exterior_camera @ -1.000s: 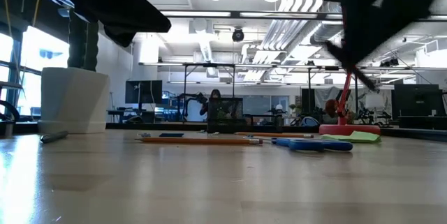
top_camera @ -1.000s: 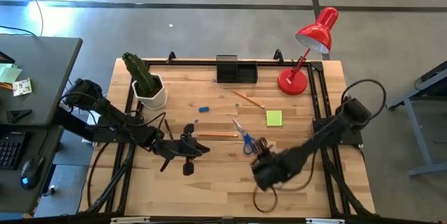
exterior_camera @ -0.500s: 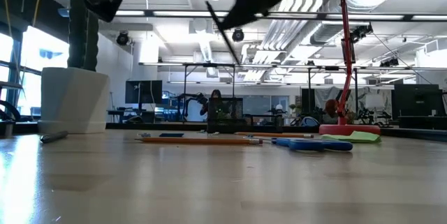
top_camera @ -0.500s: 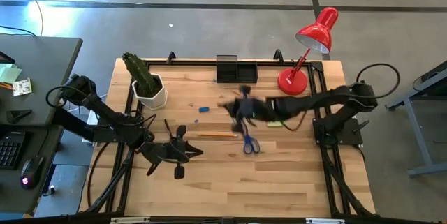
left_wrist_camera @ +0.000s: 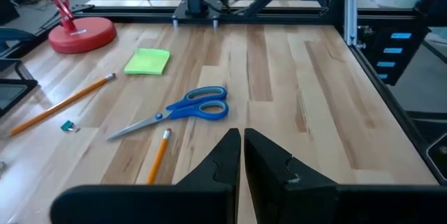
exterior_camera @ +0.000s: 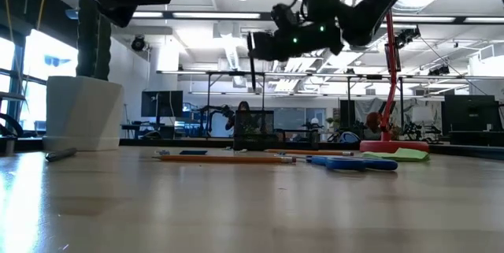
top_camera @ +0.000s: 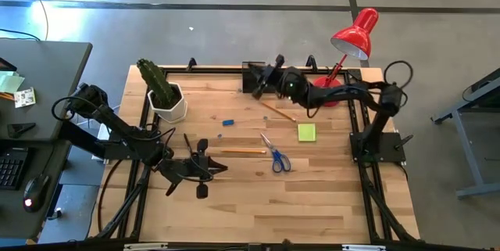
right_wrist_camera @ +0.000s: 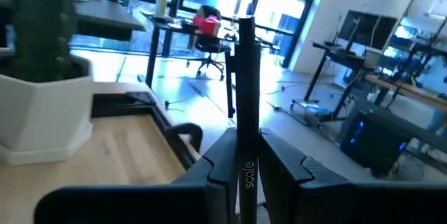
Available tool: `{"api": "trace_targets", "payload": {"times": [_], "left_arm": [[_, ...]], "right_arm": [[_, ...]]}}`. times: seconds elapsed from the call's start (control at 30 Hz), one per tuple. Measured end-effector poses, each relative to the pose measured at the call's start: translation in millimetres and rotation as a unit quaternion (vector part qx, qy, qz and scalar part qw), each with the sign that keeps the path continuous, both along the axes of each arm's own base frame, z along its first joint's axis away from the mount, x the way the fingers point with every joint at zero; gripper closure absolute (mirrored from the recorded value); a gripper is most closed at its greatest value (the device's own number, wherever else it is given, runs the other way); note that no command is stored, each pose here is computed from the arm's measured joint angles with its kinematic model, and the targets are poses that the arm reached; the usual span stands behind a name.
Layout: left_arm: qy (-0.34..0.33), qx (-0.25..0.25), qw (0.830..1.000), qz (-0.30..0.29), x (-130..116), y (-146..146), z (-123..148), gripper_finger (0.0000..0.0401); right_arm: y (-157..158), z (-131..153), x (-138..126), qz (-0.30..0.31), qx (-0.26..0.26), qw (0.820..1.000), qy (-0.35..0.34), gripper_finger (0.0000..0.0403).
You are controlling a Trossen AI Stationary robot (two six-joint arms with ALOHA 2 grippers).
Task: Pick and place office supplies into organizer
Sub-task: Put the right black pen into the top left section of the desk organizer
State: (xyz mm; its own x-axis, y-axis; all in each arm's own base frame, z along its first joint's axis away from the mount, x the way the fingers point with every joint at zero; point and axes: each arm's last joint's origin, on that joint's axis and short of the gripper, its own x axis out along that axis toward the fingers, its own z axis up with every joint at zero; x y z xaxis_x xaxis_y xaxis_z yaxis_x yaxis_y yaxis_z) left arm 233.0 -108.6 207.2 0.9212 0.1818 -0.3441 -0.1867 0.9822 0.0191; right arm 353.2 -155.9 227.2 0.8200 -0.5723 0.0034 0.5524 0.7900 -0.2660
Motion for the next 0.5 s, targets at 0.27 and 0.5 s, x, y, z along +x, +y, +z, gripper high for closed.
{"api": "trace_targets", "payload": {"times": [0.27, 0.5], "left_arm": [[-0.002, 0.006, 1.000, 0.011, 0.0, 0.7, 0.1, 0.0389], [0.002, 0.008, 1.000, 0.011, -0.4, 0.9, -0.7, 0.0389]], "right_arm": [[-44.6, -23.4, -10.2, -0.012, 0.035, 0.999, -0.010, 0.0361], [-57.7, -30.1, -16.4, -0.024, 0.040, 0.999, 0.000, 0.0373]]}}
